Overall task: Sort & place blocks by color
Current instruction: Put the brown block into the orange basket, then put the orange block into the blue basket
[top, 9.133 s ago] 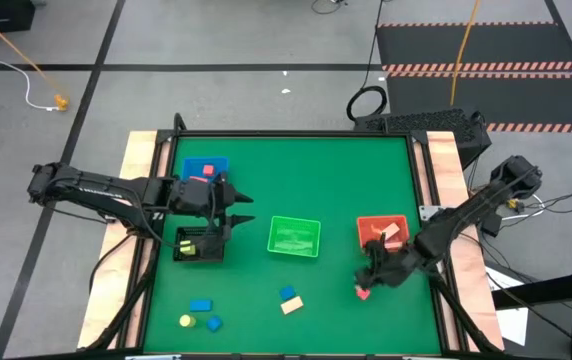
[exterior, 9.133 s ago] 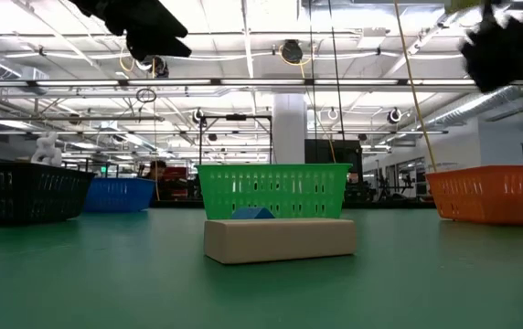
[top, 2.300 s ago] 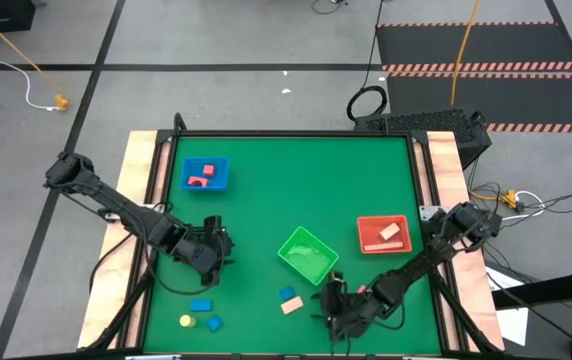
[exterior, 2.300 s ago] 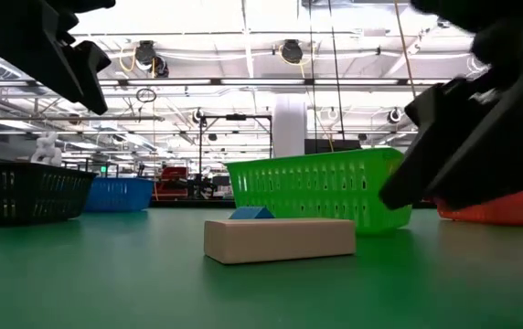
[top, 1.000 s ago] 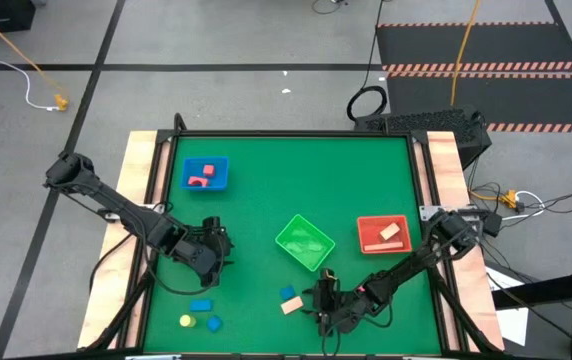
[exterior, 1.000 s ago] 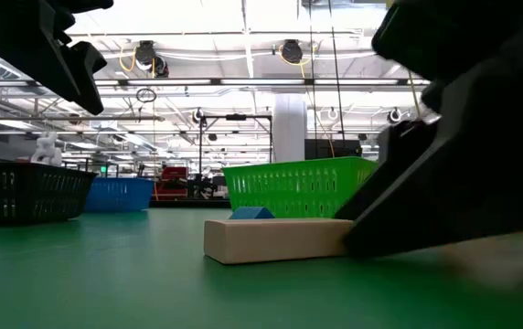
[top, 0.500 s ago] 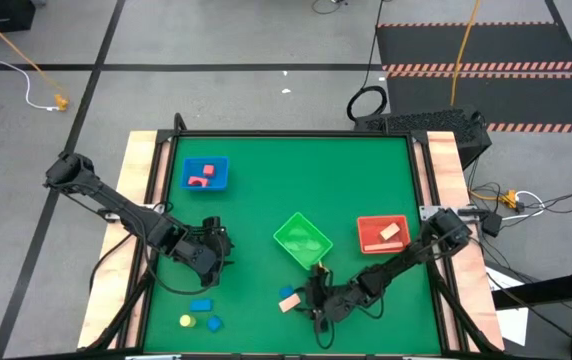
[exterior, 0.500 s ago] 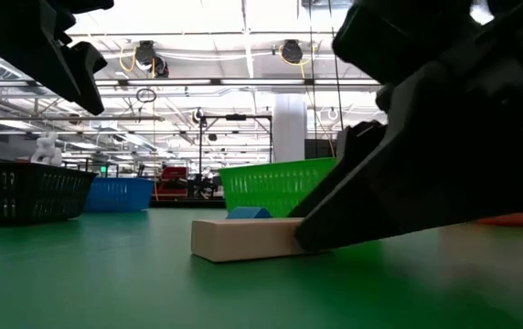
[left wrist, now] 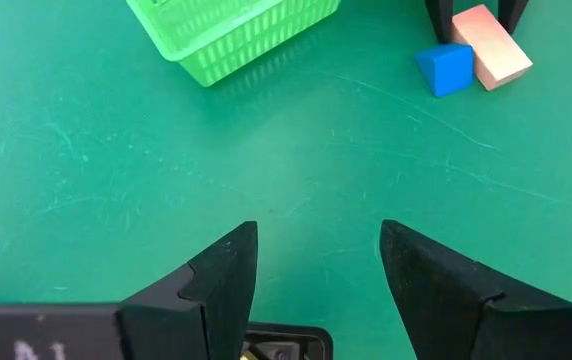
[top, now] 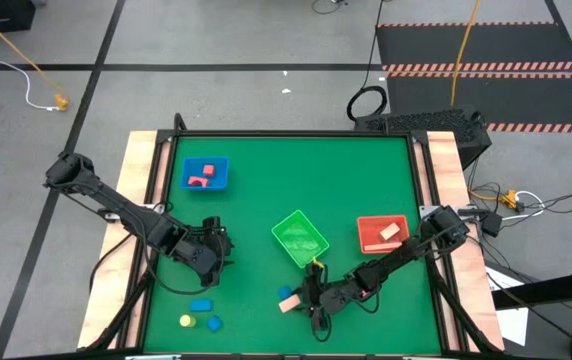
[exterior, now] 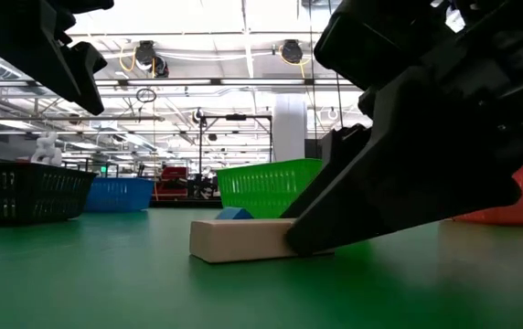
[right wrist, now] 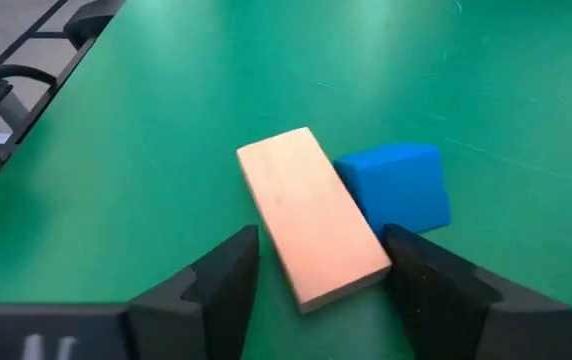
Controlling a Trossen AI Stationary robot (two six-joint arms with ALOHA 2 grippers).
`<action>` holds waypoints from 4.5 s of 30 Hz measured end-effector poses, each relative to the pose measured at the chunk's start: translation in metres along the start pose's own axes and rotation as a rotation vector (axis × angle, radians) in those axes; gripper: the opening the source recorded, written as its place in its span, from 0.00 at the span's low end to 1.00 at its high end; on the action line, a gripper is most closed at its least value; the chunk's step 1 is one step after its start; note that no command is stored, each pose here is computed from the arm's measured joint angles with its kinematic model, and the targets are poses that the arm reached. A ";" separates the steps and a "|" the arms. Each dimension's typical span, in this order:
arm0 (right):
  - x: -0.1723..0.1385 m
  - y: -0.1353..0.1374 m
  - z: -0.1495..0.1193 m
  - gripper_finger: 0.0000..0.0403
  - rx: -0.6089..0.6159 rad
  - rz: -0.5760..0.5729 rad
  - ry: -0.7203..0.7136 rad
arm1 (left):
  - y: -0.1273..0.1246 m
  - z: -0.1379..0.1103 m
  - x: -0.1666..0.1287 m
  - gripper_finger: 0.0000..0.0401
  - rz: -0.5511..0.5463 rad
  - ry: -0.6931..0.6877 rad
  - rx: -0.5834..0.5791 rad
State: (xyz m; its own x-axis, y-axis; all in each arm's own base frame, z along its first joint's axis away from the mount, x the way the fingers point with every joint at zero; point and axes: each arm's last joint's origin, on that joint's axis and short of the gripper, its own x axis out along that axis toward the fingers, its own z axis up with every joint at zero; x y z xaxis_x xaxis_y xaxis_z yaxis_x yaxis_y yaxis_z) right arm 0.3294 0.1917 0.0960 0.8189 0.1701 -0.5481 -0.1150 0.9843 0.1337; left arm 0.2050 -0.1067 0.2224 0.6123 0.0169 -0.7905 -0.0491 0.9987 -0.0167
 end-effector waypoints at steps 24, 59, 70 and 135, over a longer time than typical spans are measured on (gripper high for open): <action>-0.098 0.006 0.050 0.31 0.158 0.002 0.179 | -0.001 0.002 0.000 0.53 -0.012 -0.024 -0.010; -0.242 -0.066 0.001 0.53 0.607 -0.744 0.728 | -0.007 0.014 -0.001 0.53 -0.075 -0.131 -0.133; -0.210 -0.041 0.019 0.56 0.854 -0.374 0.527 | 0.003 0.018 0.002 0.53 -0.045 -0.137 -0.164; -0.139 -0.001 -0.026 0.53 1.077 -0.364 0.613 | 0.003 0.018 0.002 0.53 -0.047 -0.135 -0.166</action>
State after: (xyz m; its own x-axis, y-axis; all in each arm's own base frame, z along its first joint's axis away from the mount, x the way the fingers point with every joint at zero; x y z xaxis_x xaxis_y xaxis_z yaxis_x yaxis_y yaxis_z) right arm 0.2007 0.1681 0.1508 0.2837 0.1773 -0.9424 0.8023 0.4944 0.3346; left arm 0.2207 -0.1023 0.2318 0.7168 -0.0122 -0.6972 -0.1399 0.9770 -0.1610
